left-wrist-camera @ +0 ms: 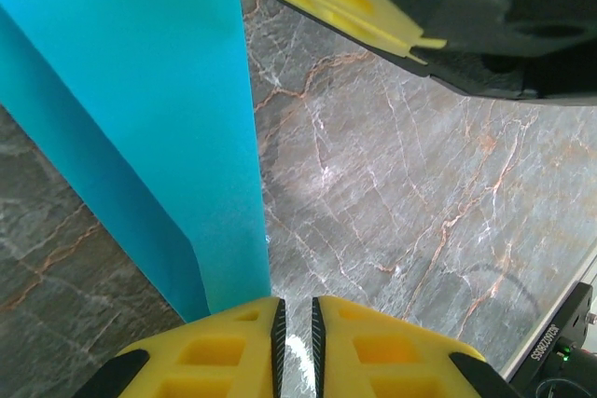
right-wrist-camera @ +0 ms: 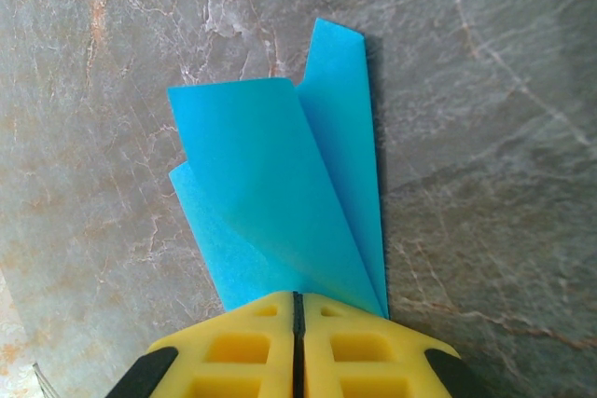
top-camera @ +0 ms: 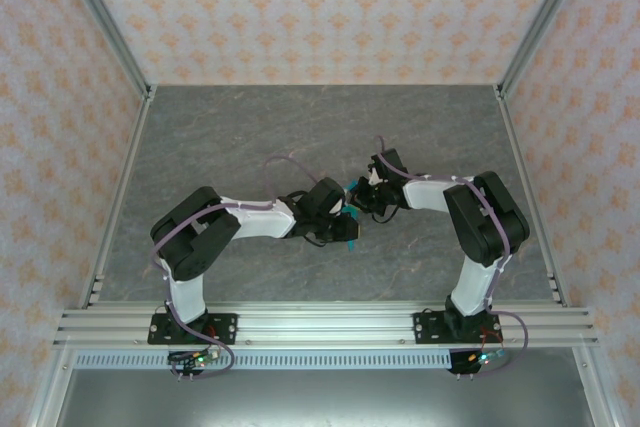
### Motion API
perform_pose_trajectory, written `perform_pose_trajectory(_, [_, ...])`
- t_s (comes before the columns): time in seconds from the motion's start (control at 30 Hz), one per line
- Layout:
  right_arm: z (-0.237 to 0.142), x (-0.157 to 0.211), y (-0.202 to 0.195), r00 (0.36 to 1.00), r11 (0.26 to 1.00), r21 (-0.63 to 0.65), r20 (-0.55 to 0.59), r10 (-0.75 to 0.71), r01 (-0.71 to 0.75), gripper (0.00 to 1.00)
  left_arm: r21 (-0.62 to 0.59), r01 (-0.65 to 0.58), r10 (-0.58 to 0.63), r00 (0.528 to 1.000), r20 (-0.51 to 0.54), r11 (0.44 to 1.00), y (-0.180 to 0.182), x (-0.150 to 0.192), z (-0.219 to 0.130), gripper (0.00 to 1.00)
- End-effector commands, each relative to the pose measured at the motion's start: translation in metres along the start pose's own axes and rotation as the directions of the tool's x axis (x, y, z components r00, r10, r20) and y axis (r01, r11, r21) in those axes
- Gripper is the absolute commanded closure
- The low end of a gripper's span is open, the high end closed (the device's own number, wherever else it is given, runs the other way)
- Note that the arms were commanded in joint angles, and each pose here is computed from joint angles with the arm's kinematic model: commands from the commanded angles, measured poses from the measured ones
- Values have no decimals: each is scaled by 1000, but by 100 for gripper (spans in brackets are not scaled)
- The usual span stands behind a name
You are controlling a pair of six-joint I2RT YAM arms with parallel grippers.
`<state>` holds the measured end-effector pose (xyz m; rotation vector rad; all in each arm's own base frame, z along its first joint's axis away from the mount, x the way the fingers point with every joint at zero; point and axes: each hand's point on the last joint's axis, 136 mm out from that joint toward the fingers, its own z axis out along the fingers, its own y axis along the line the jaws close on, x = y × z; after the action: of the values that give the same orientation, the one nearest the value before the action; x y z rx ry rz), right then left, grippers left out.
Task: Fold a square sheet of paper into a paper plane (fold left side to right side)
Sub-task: Fold the wing for the fifth time at the center of the table.
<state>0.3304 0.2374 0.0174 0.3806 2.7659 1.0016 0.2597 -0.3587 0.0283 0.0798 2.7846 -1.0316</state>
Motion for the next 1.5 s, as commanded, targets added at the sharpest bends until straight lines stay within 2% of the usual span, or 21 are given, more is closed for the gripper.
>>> perform_pose_trajectory(0.0, [12, 23, -54, 996, 980, 188, -63, 70, -57, 91, -60, 13, -14, 1000, -20, 998, 24, 10, 10, 81])
perform_pose_trajectory(0.47, [3, 7, -23, 999, 992, 121, -37, 26, -21, 91, -89, 31, -35, 999, -42, 996, 32, 23, 15, 83])
perform_pose_trajectory(0.77, [-52, -27, 15, 995, 1000, 0, 95, -18, 18, 90, -116, 54, -60, 997, -49, 992, 43, 32, 16, 85])
perform_pose_trajectory(0.93, [-68, -14, 15, 993, 998, -31, 109, -47, 51, 91, -113, 49, -54, 997, -49, 992, 41, 31, 16, 86])
perform_pose_trajectory(1.2, [-51, 21, 23, 999, 985, -170, 24, -34, 38, 93, -121, 41, -47, 998, -48, 992, 41, 32, 15, 87])
perform_pose_trajectory(1.47, [-28, 29, 15, 1000, 991, -134, -24, -11, 8, 93, -123, 34, -39, 998, -44, 992, 39, 31, 12, 87])
